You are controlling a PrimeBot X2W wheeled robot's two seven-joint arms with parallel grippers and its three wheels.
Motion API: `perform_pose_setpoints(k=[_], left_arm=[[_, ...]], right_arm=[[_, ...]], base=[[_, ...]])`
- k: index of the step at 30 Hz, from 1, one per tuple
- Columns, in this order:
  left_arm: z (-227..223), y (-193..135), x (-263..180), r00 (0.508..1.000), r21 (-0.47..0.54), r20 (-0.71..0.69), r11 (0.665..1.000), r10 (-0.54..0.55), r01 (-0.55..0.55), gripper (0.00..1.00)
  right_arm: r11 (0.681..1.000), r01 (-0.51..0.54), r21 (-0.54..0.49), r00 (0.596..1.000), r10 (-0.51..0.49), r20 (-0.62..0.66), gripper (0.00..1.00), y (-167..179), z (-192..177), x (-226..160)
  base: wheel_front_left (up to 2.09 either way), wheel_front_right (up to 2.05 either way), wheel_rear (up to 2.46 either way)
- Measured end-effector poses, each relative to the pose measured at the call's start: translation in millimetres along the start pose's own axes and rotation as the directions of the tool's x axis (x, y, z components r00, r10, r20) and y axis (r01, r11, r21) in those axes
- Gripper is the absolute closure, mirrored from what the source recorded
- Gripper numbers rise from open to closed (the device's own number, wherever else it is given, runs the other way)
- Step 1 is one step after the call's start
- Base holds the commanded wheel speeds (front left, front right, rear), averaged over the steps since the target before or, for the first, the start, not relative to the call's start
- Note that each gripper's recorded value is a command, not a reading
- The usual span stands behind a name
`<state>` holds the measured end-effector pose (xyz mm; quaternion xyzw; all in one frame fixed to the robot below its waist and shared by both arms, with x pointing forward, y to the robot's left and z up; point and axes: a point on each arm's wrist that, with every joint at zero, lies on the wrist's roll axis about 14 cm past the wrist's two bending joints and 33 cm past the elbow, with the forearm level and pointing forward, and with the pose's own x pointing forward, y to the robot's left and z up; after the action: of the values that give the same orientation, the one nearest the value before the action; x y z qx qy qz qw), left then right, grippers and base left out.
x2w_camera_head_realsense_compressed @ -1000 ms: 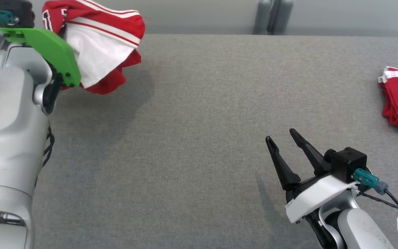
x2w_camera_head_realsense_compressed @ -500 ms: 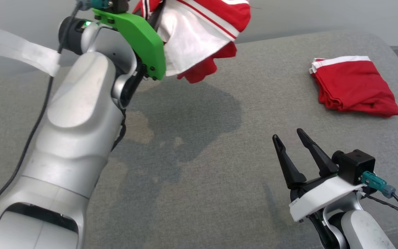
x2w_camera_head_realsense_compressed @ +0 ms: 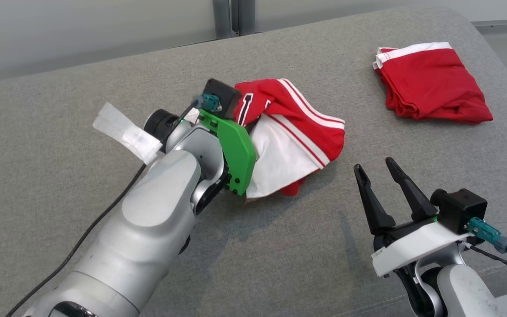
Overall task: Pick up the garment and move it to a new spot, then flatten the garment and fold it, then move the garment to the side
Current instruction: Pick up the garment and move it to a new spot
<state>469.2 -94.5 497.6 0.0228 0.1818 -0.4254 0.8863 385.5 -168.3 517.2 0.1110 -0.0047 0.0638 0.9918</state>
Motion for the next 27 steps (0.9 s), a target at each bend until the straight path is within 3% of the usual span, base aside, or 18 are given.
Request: perform_pose_setpoints(k=[2, 3, 4, 5, 14, 22, 27], left_arm=[[-17, 1, 1, 0.999, -0.002, -0.039, 1.0, 0.003, -0.003, 1.0], [-24, 3, 0, 0.998, -0.001, -0.059, 1.0, 0.009, -0.009, 0.62], [-30, 6, -2, 0.997, -0.005, -0.074, 1.0, 0.021, -0.021, 0.05], [-36, 8, -3, 0.995, -0.007, -0.092, 1.0, 0.027, -0.028, 0.0], [-50, 29, -23, 0.983, 0.04, -0.157, 0.995, 0.095, -0.09, 0.0], [-5, 27, -40, 0.991, 0.096, -0.076, 0.99, 0.106, -0.099, 0.0], [23, 5, -41, 0.998, 0.141, -0.02, 0.989, 0.059, -0.055, 0.0]], right_arm=[[1.0, 0.007, -0.001, 1.0, -0.007, -0.006, 0.0, -2, -2, 0], [1.0, 0.007, 0.0, 1.0, -0.007, -0.008, 0.0, -2, -3, 1], [1.0, 0.006, 0.0, 1.0, -0.006, -0.009, 0.0, -1, -4, 2], [1.0, 0.003, 0.002, 1.0, -0.003, -0.01, 0.0, 0, -4, 2], [1.0, -0.026, 0.006, 1.0, 0.026, 0.001, 0.0, 10, -2, 6], [0.999, -0.049, 0.006, 0.999, 0.049, 0.012, 0.0, 19, 4, -1], [0.999, -0.039, 0.001, 0.999, 0.039, 0.027, 0.0, 16, 11, -6]], base=[[0.0, 0.0, 0.0], [0.0, 0.0, 0.0], [0.0, 0.0, 0.0], [0.0, 0.0, 0.0], [0.0, 0.0, 0.0], [0.0, 0.0, 0.0], [0.0, 0.0, 0.0]])
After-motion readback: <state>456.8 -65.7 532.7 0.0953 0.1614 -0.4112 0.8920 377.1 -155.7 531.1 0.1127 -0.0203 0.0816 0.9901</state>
